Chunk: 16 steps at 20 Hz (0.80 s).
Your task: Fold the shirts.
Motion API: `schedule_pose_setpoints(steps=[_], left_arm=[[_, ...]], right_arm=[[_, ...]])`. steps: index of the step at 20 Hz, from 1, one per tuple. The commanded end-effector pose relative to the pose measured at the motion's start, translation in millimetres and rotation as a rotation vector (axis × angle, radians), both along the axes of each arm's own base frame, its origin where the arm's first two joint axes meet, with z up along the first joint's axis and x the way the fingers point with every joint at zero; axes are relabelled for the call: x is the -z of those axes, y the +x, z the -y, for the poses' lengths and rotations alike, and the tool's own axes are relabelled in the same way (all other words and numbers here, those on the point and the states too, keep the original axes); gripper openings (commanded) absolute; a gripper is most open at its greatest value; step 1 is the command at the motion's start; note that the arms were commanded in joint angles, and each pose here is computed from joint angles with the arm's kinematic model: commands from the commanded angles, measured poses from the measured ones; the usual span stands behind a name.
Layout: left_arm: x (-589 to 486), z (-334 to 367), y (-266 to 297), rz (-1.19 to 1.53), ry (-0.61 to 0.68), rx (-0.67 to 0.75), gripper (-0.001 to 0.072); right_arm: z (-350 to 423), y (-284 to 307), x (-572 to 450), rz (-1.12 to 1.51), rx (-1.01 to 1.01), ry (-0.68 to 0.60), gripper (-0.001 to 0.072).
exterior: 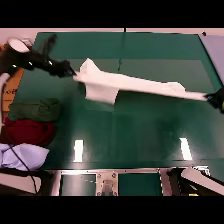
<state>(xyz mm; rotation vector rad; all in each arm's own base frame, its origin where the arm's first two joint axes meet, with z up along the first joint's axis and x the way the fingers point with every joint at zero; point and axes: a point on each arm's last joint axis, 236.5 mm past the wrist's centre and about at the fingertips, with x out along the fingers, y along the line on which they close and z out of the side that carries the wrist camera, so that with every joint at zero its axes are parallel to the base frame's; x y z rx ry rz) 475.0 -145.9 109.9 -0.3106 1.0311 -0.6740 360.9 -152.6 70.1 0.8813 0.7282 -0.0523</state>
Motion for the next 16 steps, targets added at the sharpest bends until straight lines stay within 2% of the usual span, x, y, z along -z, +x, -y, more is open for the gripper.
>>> schedule_pose_setpoints(steps=[1,5,8,10,13,16], left_arm=[[-185.2,-3.8,-31.3,0.452,-0.002,-0.047,0.0020],[-382.6,-10.8,-147.8,1.008,-0.019,-0.114,0.0021],[-455.0,-12.4,-243.3,1.256,-0.042,-0.138,0.0021],[-467.6,-13.9,-276.1,1.317,-0.038,-0.146,0.0021],[-447.1,-12.8,-265.1,1.217,-0.035,-0.141,0.0022],[-396.2,-16.5,-205.5,1.023,-0.033,-0.165,0.0022]], right_arm=[[-22.9,9.0,-168.7,0.352,-0.023,-0.137,0.0017],[-81.0,-29.3,-344.1,0.717,-0.047,-0.314,0.0017],[-111.5,-66.6,-431.4,0.900,0.005,-0.428,0.0018],[-128.2,-83.1,-460.2,0.957,0.008,-0.460,0.0018],[-127.9,-83.5,-457.5,0.930,0.007,-0.485,0.0018],[-100.0,-58.7,-404.0,0.741,0.006,-0.423,0.0017]])
